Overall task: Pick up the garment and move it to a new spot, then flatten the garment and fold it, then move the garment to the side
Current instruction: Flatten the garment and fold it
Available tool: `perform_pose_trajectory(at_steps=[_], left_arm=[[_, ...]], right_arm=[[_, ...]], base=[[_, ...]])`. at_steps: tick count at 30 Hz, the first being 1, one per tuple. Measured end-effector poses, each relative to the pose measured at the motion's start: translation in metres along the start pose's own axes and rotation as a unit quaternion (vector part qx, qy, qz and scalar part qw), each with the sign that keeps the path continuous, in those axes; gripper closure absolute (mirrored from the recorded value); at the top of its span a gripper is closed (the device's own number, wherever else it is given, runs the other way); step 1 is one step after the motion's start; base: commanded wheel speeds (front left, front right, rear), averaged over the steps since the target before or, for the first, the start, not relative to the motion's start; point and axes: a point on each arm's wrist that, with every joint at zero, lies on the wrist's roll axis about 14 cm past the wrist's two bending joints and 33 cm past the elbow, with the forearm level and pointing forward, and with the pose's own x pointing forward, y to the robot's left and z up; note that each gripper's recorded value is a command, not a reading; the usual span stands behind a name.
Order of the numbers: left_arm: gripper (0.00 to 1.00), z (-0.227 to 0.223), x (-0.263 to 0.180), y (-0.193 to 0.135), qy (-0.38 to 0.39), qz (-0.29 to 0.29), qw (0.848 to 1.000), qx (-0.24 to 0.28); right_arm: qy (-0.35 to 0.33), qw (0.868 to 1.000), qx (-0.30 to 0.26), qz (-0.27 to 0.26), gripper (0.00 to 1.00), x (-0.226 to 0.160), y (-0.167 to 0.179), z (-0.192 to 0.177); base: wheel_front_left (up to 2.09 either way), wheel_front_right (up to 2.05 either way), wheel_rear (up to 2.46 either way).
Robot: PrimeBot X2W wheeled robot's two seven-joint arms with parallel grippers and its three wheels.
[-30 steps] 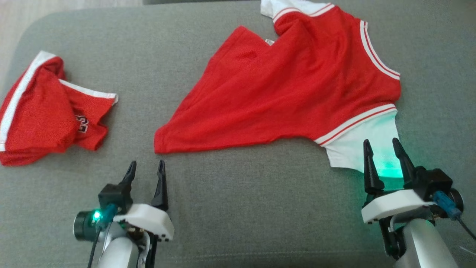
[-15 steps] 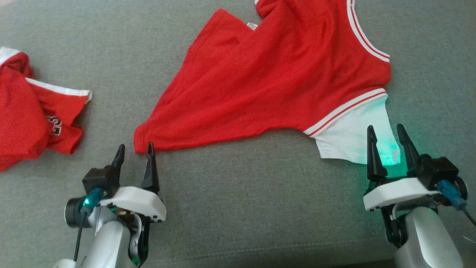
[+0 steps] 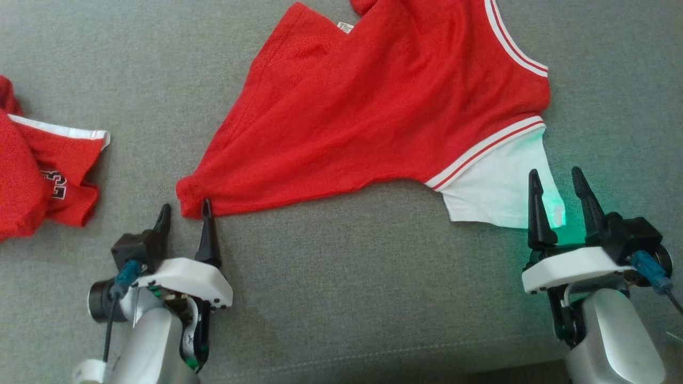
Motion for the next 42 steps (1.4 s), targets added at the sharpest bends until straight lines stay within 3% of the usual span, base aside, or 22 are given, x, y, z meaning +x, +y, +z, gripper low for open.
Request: perform_pose_trajectory(at_steps=[10,11,14,30,31,32,33,34,42], left_arm=[[0.01,-0.001,0.003,-0.007,0.002,-0.013,1.000,-0.010],[0.55,-0.004,0.002,-0.010,0.006,-0.018,1.000,-0.009],[1.00,-0.007,0.002,-0.014,0.012,-0.027,0.999,-0.013],[1.00,-0.003,-0.002,-0.016,0.007,-0.031,0.999,-0.012],[1.00,-0.003,-0.002,-0.016,0.007,-0.031,0.999,-0.011],[1.00,-0.003,-0.003,-0.015,0.007,-0.031,0.999,-0.011],[1.00,-0.003,-0.003,-0.015,0.007,-0.030,0.999,-0.011],[1.00,-0.003,-0.003,-0.015,0.007,-0.030,0.999,-0.011],[1.00,0.005,-0.009,-0.016,-0.002,-0.032,0.999,-0.007]], right_arm=[[0.002,1.000,0.000,-0.004,0.00,-0.001,-0.003,-0.001],[0.003,1.000,0.001,-0.005,0.00,-0.001,-0.003,-0.002],[0.010,1.000,0.002,-0.011,0.00,-0.003,-0.007,-0.006],[0.089,0.995,0.007,-0.037,0.00,-0.015,-0.022,-0.053],[0.088,0.995,0.007,-0.035,0.09,-0.014,-0.021,-0.053],[0.088,0.996,0.007,-0.033,0.38,-0.013,-0.019,-0.053],[0.090,0.996,0.006,-0.029,0.77,-0.012,-0.017,-0.054],[0.091,0.996,0.005,-0.025,1.00,-0.012,-0.014,-0.055],[0.077,0.997,0.019,-0.015,1.00,-0.014,-0.006,-0.046]], base=[[0.00,0.00,0.00],[0.00,0.00,0.00],[0.00,0.00,0.00],[0.00,0.00,0.00],[0.00,0.00,0.00],[0.00,0.00,0.00],[0.00,0.00,0.00],[0.00,0.00,0.00],[0.00,0.00,0.00]])
